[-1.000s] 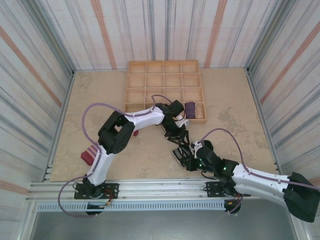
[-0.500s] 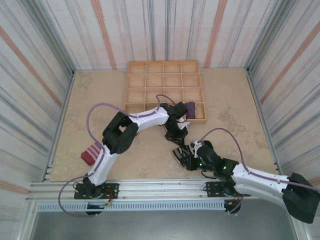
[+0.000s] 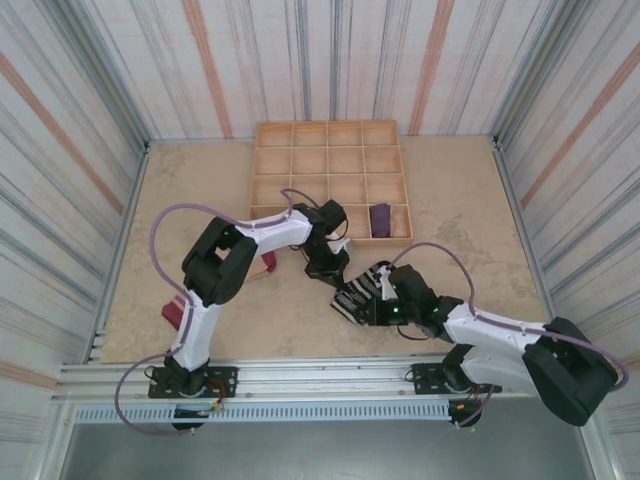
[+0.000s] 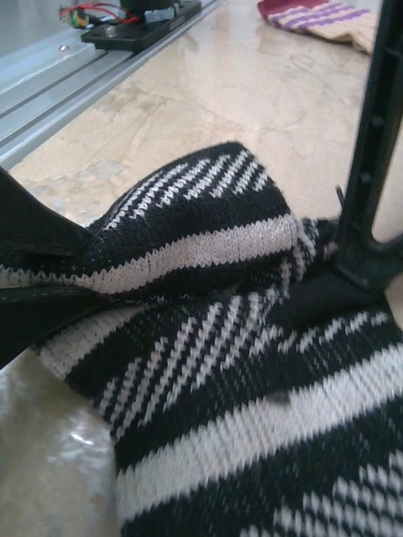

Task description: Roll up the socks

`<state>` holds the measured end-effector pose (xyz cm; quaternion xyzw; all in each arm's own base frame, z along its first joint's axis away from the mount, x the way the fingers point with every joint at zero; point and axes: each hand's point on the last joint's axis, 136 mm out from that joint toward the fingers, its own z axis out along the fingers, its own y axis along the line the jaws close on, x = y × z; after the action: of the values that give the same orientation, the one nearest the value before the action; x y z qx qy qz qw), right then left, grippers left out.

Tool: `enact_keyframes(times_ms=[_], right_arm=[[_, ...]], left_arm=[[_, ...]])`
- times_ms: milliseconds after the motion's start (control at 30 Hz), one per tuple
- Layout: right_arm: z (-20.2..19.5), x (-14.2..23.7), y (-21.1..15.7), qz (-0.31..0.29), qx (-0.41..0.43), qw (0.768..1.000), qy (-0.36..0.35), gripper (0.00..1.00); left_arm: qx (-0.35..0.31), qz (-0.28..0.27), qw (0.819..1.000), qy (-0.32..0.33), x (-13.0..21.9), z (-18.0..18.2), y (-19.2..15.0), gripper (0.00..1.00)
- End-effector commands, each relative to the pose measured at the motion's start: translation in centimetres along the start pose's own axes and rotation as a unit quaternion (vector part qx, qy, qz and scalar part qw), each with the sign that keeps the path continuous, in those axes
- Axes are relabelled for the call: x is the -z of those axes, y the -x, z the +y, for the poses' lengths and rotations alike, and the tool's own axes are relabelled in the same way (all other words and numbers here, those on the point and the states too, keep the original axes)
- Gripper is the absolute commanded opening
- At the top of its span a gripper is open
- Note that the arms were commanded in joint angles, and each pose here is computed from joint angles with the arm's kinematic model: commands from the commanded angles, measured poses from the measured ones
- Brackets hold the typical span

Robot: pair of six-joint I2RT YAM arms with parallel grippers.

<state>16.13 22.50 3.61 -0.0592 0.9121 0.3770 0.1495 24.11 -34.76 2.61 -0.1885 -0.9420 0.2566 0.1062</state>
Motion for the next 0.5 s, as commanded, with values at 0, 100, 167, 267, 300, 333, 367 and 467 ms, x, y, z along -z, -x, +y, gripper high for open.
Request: enact_keyframes(times_ms=[0, 100, 167, 267, 300, 333, 367, 467], right_arm=[[0.5, -0.7, -0.3, 0.039, 0.01, 0.999, 0.021, 0.0], [0.2, -1.4, 0.5, 0.05, -0.013, 0.998, 0.033, 0.0], [-0.5, -1.8, 0.6, 0.06, -0.026, 0.997, 0.027, 0.0], [-1.0, -2.5, 0.7, 0.082, -0.038, 0.996, 0.014, 0.0], [-1.2, -2.8, 0.8, 0.084, -0.045, 0.995, 0.016, 0.0], [-1.4, -2.9, 0.8, 0.087, -0.055, 0.995, 0.018, 0.0], [-1.8, -3.0, 0.9, 0.087, -0.062, 0.994, 0.014, 0.0], [-2.3, -3.4, 0.6, 0.102, -0.073, 0.992, 0.003, 0.0]], left_arm=[[-0.002, -0.025, 0.999, 0.025, 1.3, 0.8, 0.1, 0.0], [0.015, -0.026, 0.999, 0.036, 1.2, 1.7, -0.2, 0.0], [0.031, -0.036, 0.998, 0.035, 1.3, 2.2, -0.3, 0.0], [0.053, -0.05, 0.997, 0.035, 1.5, 2.8, -0.6, 0.0], [0.059, -0.052, 0.996, 0.04, 1.6, 3.1, -0.7, 0.0], [0.066, -0.054, 0.995, 0.047, 1.8, 3.6, -0.8, 0.01], [0.071, -0.056, 0.995, 0.05, 1.9, 3.9, -0.9, 0.03], [0.084, -0.058, 0.993, 0.051, 2.2, 4.6, -1.3, 0.15]])
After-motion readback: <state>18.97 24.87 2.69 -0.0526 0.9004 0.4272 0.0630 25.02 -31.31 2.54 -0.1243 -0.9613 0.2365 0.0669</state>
